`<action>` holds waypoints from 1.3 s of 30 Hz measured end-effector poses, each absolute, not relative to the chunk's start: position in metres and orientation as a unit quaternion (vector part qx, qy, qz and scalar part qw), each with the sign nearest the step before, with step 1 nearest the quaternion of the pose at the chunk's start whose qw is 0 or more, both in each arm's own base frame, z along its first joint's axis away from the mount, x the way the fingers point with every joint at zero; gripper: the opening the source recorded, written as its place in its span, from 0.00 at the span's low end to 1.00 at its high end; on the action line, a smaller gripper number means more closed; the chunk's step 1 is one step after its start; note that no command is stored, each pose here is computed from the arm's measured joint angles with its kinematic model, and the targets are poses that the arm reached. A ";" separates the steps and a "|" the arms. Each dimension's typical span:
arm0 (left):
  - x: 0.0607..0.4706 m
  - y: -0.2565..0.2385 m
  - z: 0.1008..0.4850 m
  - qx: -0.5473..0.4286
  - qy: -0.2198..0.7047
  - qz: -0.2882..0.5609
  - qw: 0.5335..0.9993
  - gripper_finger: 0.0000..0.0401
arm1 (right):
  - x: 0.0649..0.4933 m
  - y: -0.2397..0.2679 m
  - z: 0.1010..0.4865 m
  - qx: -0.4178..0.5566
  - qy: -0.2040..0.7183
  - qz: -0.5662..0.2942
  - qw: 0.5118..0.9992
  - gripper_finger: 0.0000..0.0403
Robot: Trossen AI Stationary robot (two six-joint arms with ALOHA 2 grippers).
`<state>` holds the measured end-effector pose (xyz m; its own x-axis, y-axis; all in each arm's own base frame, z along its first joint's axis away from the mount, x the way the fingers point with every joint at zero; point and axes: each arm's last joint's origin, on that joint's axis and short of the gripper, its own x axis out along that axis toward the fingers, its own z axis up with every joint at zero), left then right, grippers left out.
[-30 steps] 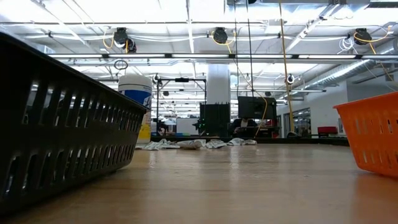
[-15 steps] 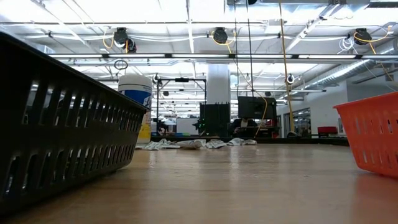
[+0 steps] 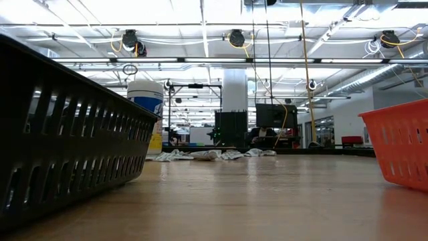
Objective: Pick & Place First Aid Supplies
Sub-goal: Put the alcohol pad into the blue bin
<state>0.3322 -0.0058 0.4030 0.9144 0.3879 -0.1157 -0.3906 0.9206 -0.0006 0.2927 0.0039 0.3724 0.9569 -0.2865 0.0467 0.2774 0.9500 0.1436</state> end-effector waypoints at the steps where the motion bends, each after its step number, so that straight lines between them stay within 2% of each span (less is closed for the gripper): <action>1: 0.332 -0.007 0.403 -0.011 0.057 0.198 0.979 0.00 | 0.293 0.004 0.372 0.065 -0.033 -0.143 0.987 0.02; 6: 0.332 -0.007 0.402 -0.011 0.060 0.197 0.979 0.01 | 0.292 0.003 0.370 0.062 -0.019 -0.153 0.986 0.00; 11: 0.323 -0.007 0.407 -0.036 0.060 0.203 0.977 0.10 | 0.282 0.003 0.371 0.074 0.008 -0.158 0.985 0.00; 17: 0.310 -0.001 0.409 -0.065 0.080 0.216 0.971 0.25 | 0.251 0.004 0.365 0.129 0.110 -0.147 0.975 0.00; 21: 0.308 0.002 0.413 -0.070 0.071 0.214 0.972 0.32 | 0.229 0.004 0.353 0.188 0.206 -0.146 0.949 0.00; 25: 0.307 0.001 0.413 -0.071 0.073 0.209 0.973 0.35 | 0.209 0.007 0.339 0.262 0.315 -0.127 0.903 0.00; 29: 0.306 0.002 0.412 -0.075 0.079 0.210 0.972 0.35 | 0.189 0.009 0.325 0.328 0.418 -0.149 0.834 0.00; 35: 0.306 0.001 0.411 -0.085 0.080 0.203 0.972 0.35 | 0.155 0.013 0.311 0.409 0.528 -0.272 0.693 0.00; 39: 0.307 0.000 0.411 -0.099 0.080 0.186 0.974 0.35 | 0.139 0.020 0.311 0.427 0.549 -0.322 0.642 0.00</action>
